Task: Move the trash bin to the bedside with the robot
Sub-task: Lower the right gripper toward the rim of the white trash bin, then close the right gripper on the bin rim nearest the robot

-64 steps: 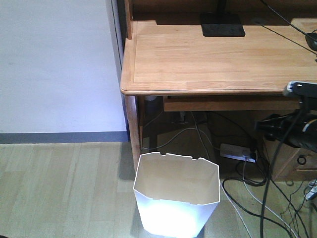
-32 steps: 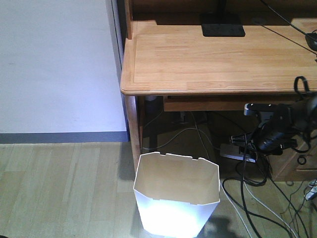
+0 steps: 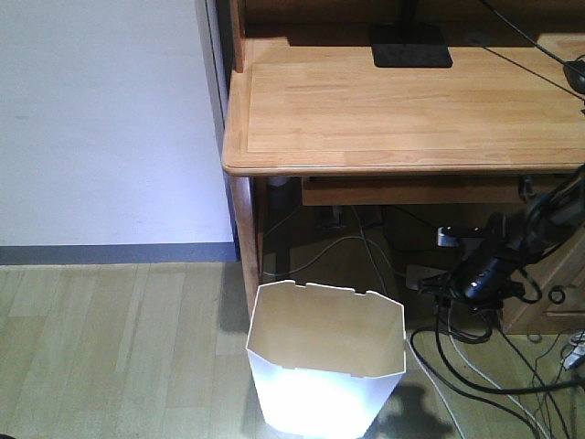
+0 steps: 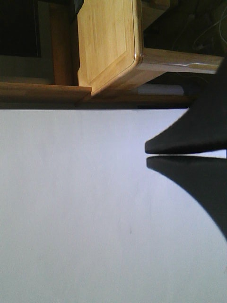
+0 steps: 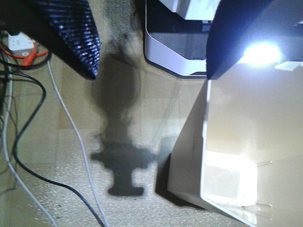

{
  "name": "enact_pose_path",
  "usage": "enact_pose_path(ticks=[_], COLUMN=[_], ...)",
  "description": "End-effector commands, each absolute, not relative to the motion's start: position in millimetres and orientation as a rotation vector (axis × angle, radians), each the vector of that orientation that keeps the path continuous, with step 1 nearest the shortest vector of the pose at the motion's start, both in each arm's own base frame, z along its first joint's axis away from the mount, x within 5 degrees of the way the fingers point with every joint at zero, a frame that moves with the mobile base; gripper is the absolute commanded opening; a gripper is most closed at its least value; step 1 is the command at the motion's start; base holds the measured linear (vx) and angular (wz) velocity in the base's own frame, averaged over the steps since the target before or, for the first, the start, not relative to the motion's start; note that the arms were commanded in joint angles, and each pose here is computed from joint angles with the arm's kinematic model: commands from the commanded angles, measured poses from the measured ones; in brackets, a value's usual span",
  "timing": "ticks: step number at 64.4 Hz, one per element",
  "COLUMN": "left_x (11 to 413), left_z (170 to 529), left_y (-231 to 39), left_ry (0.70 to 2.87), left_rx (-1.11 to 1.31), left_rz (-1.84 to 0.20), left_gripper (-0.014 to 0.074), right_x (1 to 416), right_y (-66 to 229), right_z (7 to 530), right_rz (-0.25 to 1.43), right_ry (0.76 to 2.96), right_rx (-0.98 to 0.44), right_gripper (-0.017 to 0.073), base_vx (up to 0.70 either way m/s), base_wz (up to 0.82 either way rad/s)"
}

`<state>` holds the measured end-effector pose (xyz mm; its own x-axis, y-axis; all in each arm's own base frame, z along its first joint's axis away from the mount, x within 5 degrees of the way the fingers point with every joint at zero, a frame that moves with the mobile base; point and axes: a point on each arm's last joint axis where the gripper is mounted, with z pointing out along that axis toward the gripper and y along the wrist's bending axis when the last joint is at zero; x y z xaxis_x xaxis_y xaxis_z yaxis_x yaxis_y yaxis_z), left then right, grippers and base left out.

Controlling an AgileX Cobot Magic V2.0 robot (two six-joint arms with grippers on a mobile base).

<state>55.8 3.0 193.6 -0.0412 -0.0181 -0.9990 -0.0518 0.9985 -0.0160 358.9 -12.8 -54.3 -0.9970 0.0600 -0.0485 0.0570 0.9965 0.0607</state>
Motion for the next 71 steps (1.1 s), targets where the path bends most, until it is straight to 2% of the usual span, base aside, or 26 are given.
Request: enact_pose_path(ticks=[1, 26, 51, 56, 71], left_x=[54, 54, 54, 54, 54], left_z=[208, 208, 208, 208, 208], left_y=[3, 3, 3, 3, 3], left_ry=[1.514, 1.514, 1.514, 1.514, 1.514], left_rx=[-0.055, -0.055, -0.055, -0.055, -0.055], left_rz=[0.019, 0.019, 0.019, 0.019, 0.019], left_gripper=[-0.0006, -0.0006, -0.0006, -0.0006, -0.0006], right_x=[381, 403, 400, 403, 415], right_y=[-8, 23, 27, 27, 32], right_z=[-47, -104, -160, -167, -186], right_rz=[0.107, 0.203, 0.273, 0.280, 0.368], right_ry=[2.997, 3.015, 3.096, 3.095, 3.134], right_rx=[0.048, 0.022, 0.068, 0.063, -0.007], right_gripper=[0.0466, 0.0466, 0.0454, 0.0419, 0.0193], base_vx=[0.00, 0.00, 0.00, 0.00, 0.00], base_wz=[0.00, 0.00, 0.00, 0.00, 0.00])
